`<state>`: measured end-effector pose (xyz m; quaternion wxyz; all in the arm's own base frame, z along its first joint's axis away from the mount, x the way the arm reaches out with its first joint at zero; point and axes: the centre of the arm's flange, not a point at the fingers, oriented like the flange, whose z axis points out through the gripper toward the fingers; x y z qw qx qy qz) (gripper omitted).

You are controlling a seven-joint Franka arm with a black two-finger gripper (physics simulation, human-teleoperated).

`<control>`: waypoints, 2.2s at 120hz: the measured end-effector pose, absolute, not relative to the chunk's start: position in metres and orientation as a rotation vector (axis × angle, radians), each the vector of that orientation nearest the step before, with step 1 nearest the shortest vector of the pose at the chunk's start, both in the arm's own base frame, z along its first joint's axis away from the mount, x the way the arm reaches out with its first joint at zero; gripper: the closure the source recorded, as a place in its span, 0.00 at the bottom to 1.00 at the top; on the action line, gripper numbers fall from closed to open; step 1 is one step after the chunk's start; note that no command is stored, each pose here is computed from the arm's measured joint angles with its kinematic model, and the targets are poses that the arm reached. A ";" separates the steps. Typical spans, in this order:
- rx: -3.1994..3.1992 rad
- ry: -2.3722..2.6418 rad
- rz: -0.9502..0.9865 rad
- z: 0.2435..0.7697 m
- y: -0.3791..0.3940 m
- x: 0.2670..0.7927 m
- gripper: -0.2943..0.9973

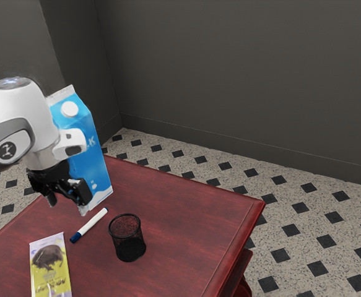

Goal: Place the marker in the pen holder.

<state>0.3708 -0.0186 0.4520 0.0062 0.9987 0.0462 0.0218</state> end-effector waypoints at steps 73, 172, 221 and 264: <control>3.095 0.279 0.571 0.320 0.031 0.383 0.23; 3.115 0.333 0.531 0.257 0.075 0.430 0.24; 3.121 0.289 0.535 0.243 0.074 0.443 0.24; 3.135 0.286 0.558 0.237 0.091 0.451 0.25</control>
